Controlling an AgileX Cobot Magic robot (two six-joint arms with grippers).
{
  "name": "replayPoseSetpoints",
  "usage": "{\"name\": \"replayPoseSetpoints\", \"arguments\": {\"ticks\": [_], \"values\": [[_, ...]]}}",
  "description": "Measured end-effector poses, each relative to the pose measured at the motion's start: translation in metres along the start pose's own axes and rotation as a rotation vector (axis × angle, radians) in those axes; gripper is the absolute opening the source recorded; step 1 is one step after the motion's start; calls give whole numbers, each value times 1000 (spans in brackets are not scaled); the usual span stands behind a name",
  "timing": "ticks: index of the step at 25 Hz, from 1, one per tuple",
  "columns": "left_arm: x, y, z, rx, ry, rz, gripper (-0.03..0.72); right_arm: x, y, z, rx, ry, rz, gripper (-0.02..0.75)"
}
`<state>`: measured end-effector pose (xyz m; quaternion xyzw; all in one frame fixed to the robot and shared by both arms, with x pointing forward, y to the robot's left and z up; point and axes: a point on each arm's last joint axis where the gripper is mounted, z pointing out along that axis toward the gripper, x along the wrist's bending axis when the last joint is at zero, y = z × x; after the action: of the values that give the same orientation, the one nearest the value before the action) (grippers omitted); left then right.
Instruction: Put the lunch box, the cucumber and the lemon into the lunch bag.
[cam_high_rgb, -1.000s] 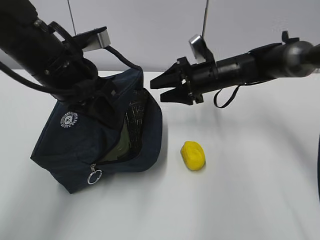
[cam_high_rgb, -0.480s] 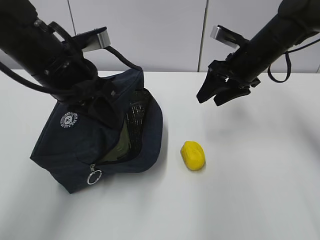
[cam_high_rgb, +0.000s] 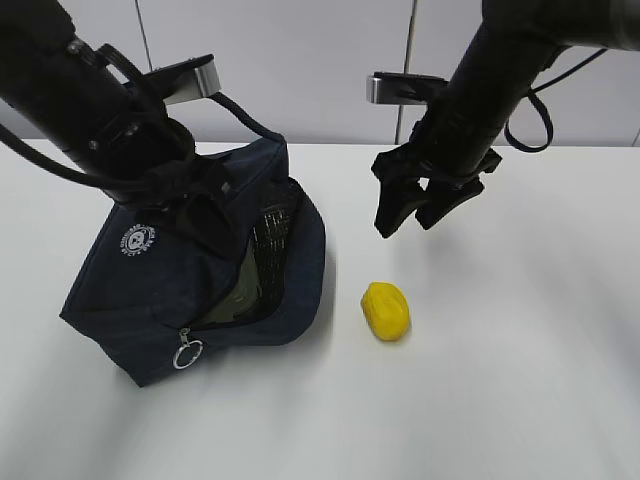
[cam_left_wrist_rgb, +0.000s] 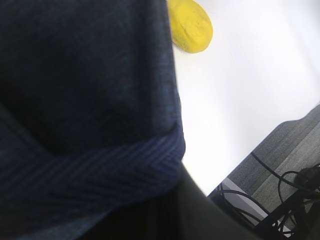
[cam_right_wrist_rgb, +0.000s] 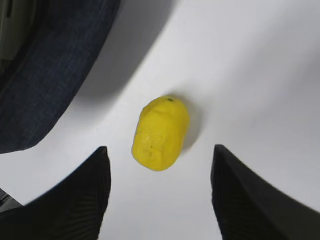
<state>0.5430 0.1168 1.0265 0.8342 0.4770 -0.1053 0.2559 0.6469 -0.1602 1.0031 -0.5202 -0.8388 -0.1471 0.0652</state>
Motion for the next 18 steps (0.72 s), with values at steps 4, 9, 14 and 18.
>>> {"name": "replayPoseSetpoints", "arguments": {"ticks": [4, 9, 14, 18], "values": [[0, 0, 0, 0, 0, 0, -9, 9, -11, 15, 65, 4, 3, 446], [0, 0, 0, 1, 1, 1, -9, 6, -37, 37, 119, 2, 41, 442], [1, 0, 0, 5, 7, 6, -9, 7, -51, 49, 9, 18, 60, 442], [1, -1, 0, 14, 9, 11, -9, 8, -52, 58, -55, 36, 76, 442]]}}
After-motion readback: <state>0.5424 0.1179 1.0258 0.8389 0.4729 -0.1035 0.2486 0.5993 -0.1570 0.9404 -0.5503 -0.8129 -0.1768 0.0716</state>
